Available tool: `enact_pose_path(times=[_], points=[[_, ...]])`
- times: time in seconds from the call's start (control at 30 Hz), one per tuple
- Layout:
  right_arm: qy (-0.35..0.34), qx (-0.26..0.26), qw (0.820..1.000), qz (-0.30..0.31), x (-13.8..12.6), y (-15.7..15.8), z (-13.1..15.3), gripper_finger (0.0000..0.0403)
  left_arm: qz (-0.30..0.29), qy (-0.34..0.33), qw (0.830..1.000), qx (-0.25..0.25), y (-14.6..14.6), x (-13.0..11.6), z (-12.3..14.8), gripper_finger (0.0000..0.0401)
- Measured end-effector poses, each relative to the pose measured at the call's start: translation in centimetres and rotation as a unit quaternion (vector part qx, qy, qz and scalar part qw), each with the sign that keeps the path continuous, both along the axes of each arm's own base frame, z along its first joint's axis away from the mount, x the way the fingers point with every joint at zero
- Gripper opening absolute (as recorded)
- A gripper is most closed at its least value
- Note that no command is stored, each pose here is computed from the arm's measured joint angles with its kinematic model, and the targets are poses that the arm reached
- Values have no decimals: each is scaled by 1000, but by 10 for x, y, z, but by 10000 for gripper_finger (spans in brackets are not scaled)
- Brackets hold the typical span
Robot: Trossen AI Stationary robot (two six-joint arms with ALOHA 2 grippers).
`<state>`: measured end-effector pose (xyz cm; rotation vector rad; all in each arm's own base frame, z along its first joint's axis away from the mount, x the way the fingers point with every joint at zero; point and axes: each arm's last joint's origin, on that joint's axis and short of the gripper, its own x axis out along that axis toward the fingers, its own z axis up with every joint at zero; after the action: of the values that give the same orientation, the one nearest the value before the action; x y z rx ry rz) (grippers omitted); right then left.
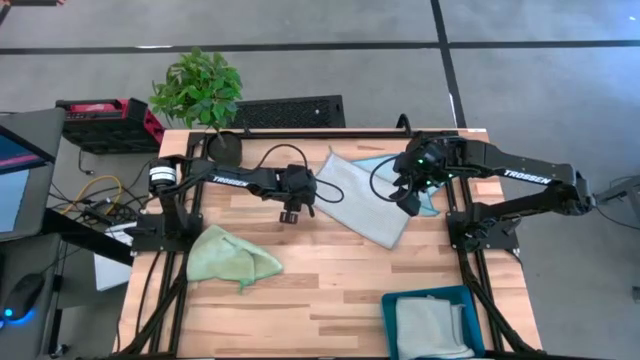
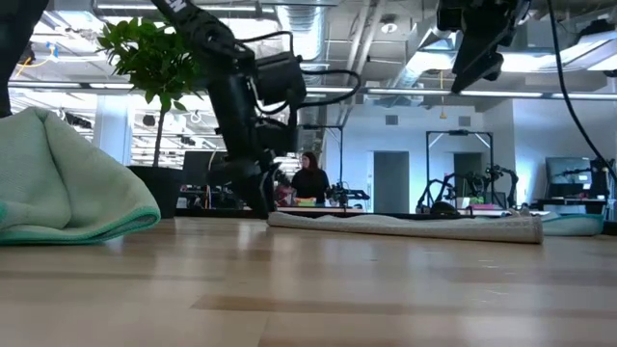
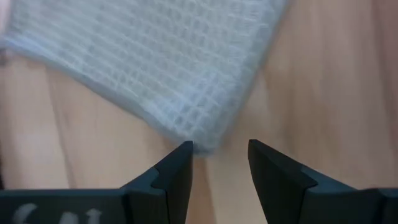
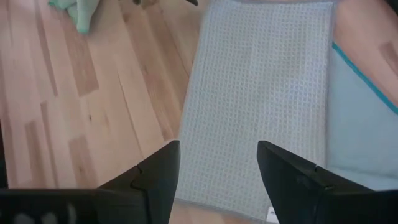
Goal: Fold microfiber towels
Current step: Fold the gray microfiber cloth
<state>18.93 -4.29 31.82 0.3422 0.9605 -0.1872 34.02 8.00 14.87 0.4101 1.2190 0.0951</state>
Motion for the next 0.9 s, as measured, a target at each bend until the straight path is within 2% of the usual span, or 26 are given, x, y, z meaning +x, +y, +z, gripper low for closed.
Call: enact_pose_path(times=[0.17,0.4,0.63,0.9], points=[[-3,6,1000,-10,1,0,0,240,-27,-42,999,16,5,2,-6,148],[-7,9,1000,-16,1,0,1,240,-77,-38,996,28,4,-3,-14,148],[-26,5,1000,-16,4,-1,3,240,-88,-53,994,40,3,-8,-21,148],[-29,4,999,-16,5,-1,3,240,-81,-59,995,23,8,-14,-28,148]])
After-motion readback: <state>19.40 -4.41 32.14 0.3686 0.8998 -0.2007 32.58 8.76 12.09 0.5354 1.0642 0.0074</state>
